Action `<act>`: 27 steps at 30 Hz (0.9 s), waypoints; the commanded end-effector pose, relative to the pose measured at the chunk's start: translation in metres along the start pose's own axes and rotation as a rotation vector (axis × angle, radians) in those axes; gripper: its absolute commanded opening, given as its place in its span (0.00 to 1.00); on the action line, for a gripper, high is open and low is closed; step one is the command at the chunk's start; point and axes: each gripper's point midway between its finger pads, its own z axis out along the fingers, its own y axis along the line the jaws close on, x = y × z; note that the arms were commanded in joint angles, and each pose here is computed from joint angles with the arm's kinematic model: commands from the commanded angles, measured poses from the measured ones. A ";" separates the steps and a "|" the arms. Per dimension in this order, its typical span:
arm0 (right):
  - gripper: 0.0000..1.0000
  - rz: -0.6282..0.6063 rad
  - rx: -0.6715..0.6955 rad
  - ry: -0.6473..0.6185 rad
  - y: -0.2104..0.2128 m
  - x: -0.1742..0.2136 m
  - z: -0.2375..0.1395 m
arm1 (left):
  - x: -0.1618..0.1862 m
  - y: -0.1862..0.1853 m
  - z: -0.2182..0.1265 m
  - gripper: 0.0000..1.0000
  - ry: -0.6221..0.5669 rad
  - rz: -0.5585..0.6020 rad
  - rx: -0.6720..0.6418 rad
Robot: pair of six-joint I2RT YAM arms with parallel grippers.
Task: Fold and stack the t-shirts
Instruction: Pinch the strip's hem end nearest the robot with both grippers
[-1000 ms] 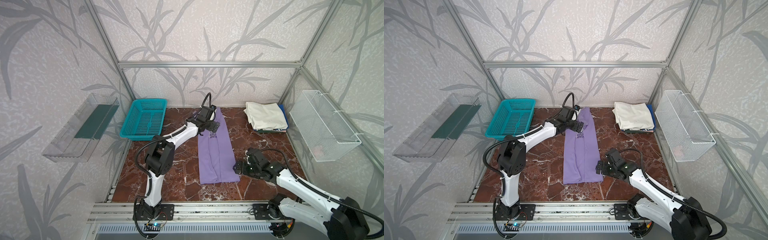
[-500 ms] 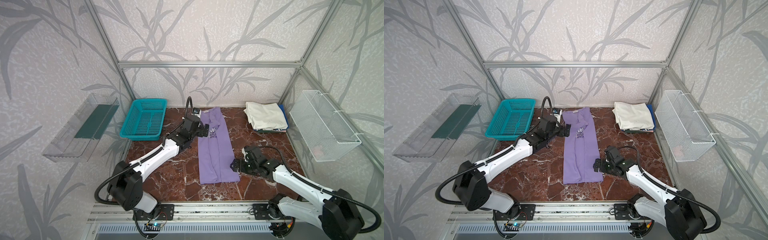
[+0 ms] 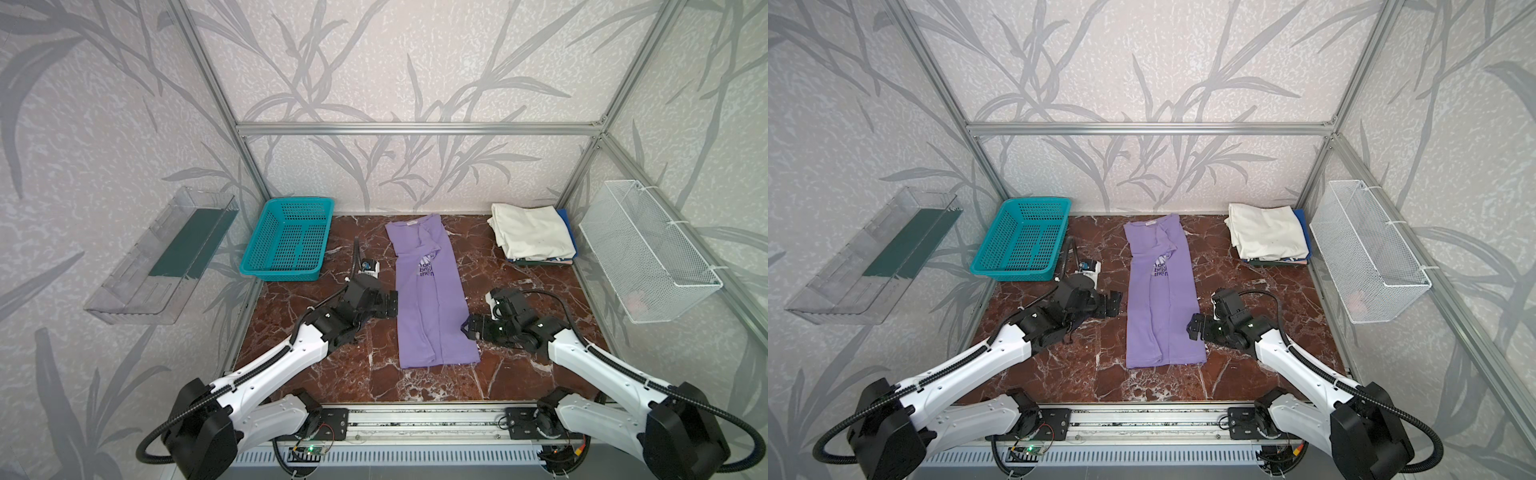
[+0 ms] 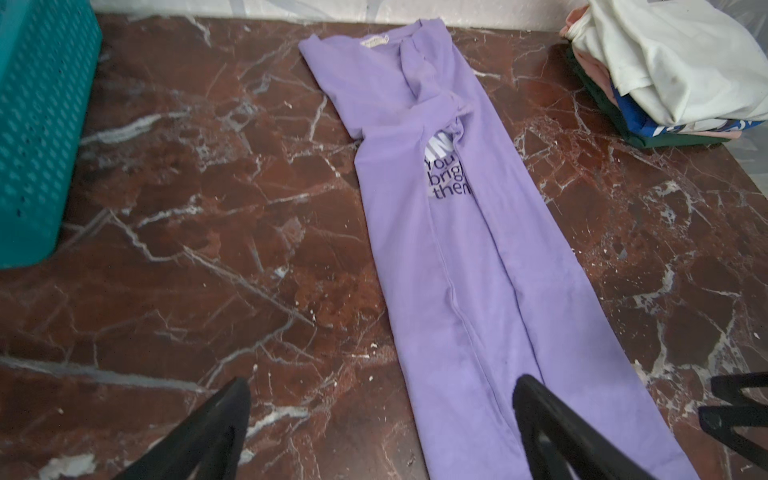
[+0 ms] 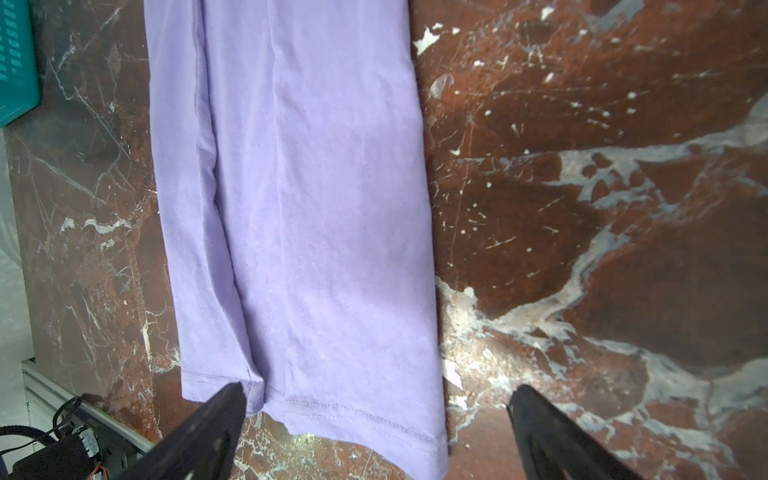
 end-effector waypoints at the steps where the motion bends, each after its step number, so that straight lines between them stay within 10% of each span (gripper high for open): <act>1: 0.99 0.003 0.039 0.080 -0.013 0.019 0.007 | 0.043 -0.001 0.000 0.96 0.128 -0.055 0.022; 20: 0.34 0.041 0.046 0.236 -0.035 0.072 0.035 | 0.148 -0.018 0.003 0.86 0.403 -0.035 0.075; 27: 0.32 0.050 0.052 0.249 -0.040 0.089 0.033 | 0.171 -0.025 0.005 0.84 0.460 0.004 0.081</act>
